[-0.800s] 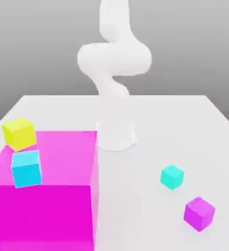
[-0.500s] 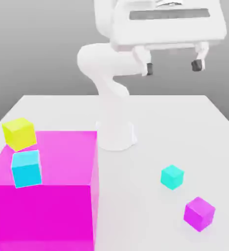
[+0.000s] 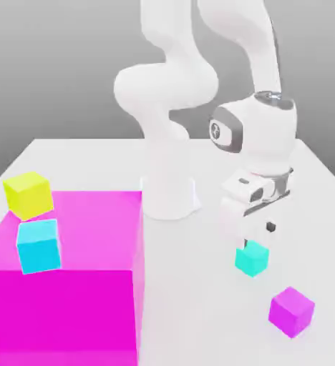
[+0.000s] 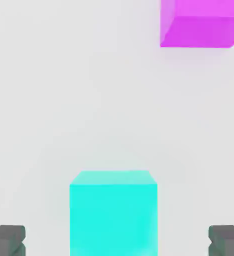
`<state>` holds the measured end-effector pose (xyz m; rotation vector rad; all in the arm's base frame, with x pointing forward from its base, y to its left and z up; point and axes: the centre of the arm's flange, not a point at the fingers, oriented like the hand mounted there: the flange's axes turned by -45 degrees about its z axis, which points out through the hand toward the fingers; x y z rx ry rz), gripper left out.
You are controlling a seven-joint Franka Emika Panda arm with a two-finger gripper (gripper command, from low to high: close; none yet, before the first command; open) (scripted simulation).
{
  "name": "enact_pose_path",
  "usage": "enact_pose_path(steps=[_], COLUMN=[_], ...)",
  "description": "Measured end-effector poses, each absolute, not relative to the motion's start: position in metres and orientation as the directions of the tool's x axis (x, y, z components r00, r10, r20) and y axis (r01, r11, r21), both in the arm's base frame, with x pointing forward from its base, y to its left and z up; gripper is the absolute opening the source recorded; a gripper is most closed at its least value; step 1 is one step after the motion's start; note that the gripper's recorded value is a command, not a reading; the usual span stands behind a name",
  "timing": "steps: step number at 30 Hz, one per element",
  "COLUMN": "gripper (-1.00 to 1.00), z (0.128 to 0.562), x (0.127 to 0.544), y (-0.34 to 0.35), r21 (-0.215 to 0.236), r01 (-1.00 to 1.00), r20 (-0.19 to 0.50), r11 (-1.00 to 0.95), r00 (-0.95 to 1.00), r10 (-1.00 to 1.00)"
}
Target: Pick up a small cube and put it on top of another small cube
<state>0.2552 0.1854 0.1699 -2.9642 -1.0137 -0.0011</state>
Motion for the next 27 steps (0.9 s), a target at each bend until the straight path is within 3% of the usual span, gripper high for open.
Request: enact_pose_path(steps=[5, 6, 13, 23, 27], gripper=[0.0, -1.0, -1.0, -1.0, -1.0], z=[0.137, 0.131, 0.13, 0.188, 0.207], x=[0.253, 0.252, 0.251, 0.251, 0.297], y=[0.185, 0.184, 0.184, 0.185, 0.175], r21=[-0.007, -0.004, -0.003, -0.002, 0.001], r01=[0.613, 0.613, 0.612, 0.615, 0.566], r20=[0.002, 0.001, 0.001, 0.0, -0.021], r11=[-0.79, -0.79, -0.791, -0.789, -0.824], r00=[0.79, 0.79, 0.791, 0.789, 0.824], r10=[0.613, 0.613, 0.612, 0.615, 0.566])
